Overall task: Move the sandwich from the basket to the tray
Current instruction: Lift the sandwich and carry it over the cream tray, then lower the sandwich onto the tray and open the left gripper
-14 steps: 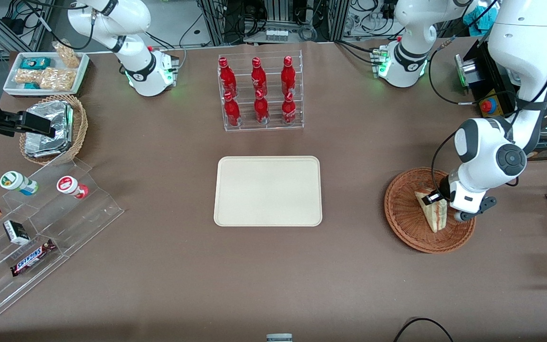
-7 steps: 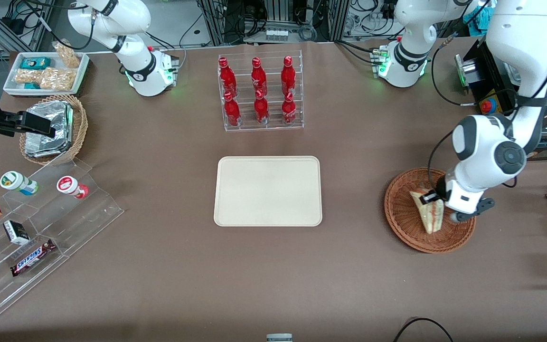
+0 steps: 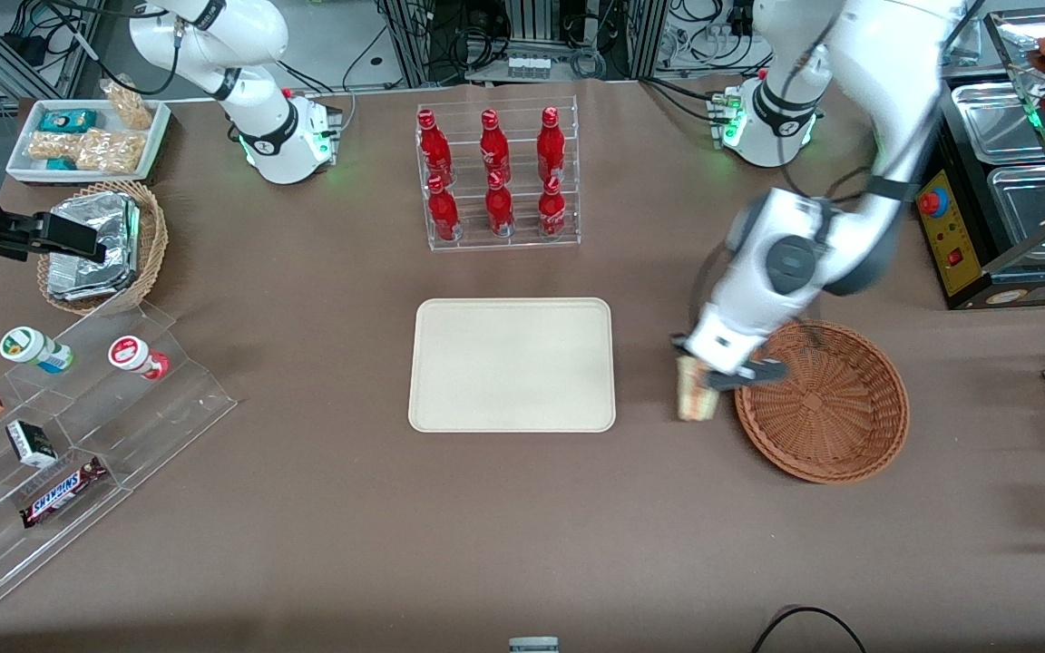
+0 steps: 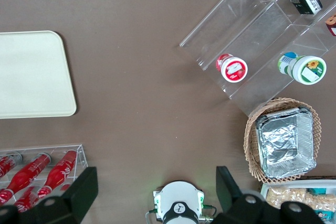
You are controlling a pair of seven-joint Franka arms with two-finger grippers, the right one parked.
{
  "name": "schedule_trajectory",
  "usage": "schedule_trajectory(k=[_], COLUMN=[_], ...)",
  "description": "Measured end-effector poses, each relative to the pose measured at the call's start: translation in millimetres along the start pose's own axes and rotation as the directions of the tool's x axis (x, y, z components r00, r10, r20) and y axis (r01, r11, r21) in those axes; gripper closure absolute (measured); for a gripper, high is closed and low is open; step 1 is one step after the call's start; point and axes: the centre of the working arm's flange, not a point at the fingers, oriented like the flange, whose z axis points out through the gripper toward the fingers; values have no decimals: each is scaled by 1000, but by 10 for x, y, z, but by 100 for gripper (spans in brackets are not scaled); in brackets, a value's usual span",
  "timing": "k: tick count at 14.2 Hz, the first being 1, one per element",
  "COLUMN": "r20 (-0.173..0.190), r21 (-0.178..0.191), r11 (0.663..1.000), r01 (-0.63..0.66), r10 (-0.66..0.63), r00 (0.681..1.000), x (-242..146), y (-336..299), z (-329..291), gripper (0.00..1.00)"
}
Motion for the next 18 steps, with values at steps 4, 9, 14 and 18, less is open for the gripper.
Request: schedule_trajectory(k=[4,9,14,18], r20=[-7,-52,-52,-55], r21=[-1,60,55,38], r11=[1000,998,997,996], r01=[-17,20,57,76], r10=[17,-17,-54,-74], r00=[1000,998,997,996], x=[-535,-801,-834,-805], y=[1090,1984,2483,2606], z=[159,589,617,653], gripper=[81,79,74,59])
